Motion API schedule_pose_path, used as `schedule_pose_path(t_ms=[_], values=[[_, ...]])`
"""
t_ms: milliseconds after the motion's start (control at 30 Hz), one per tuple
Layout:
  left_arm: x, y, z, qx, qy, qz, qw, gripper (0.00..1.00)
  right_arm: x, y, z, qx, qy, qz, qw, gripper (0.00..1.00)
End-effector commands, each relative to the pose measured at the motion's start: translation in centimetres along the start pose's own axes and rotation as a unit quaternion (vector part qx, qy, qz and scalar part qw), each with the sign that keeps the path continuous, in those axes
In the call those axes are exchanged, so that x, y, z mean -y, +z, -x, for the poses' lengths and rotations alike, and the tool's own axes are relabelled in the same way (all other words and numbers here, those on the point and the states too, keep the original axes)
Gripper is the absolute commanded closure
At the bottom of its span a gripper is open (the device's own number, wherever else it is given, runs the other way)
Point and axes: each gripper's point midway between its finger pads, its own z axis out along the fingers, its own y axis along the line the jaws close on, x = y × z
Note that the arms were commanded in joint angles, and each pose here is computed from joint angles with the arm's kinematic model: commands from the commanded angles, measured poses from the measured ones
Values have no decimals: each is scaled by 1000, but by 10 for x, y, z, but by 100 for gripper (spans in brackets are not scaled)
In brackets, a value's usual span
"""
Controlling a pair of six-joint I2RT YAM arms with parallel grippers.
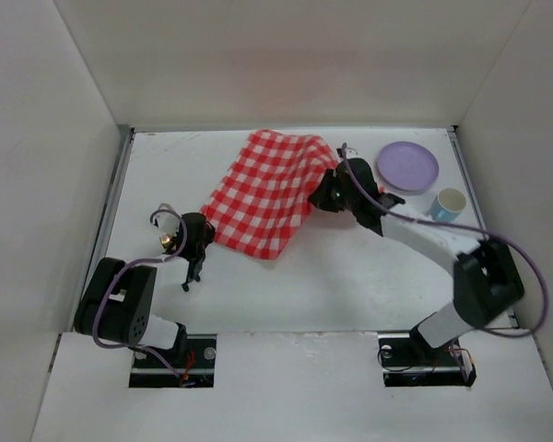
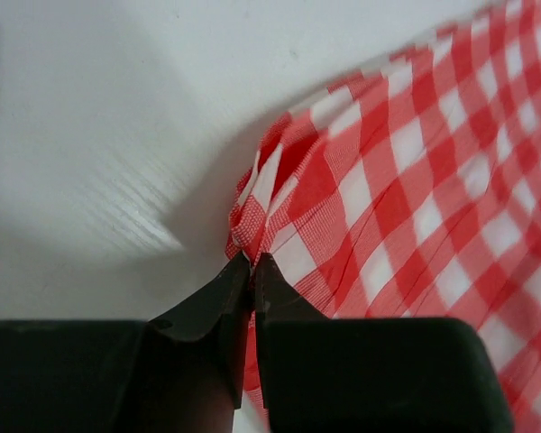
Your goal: Set the dinner table for one person
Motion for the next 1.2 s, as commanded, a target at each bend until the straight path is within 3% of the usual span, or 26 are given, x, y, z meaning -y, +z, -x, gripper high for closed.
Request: schedule_pose_path(t_ms=[0, 67, 133, 233, 333, 433, 600, 700, 833, 1033, 1167], values=[[26, -5, 33, 50, -50, -41, 997, 97, -22, -93, -7, 7, -58, 2, 998, 89], [25, -9, 34, 49, -54, -45, 996, 97, -27, -136, -7, 13, -68, 14, 998, 87], [23, -13, 36, 51, -51, -46, 996, 96, -28, -150, -9, 14, -64, 22, 998, 84], [17, -14, 41, 56, -59, -42, 996, 96, 5, -102, -17, -22, -33, -8, 999, 79], [14, -19, 46, 58, -67, -46, 995, 96, 48, -64, -20, -19, 25, -69, 997, 44], [8, -24, 51, 63, -67, -41, 995, 96, 39, -79, -27, 22, 34, -54, 998, 31], [7, -27, 47, 55, -63, -43, 996, 96, 37, -148, -57, 53, 32, -54, 997, 14], [6, -26, 43, 45, -64, -43, 996, 96, 44, -173, -87, 46, 67, -48, 995, 11], [6, -25, 38, 35, -64, -44, 996, 96, 72, -172, -127, 15, 106, -63, 992, 11], [8, -33, 41, 33, -66, -54, 996, 96, 114, -155, -104, 44, 137, -112, 983, 8], [2, -37, 42, 34, -60, -52, 996, 96, 67, -135, -94, 1, 90, -47, 995, 17]])
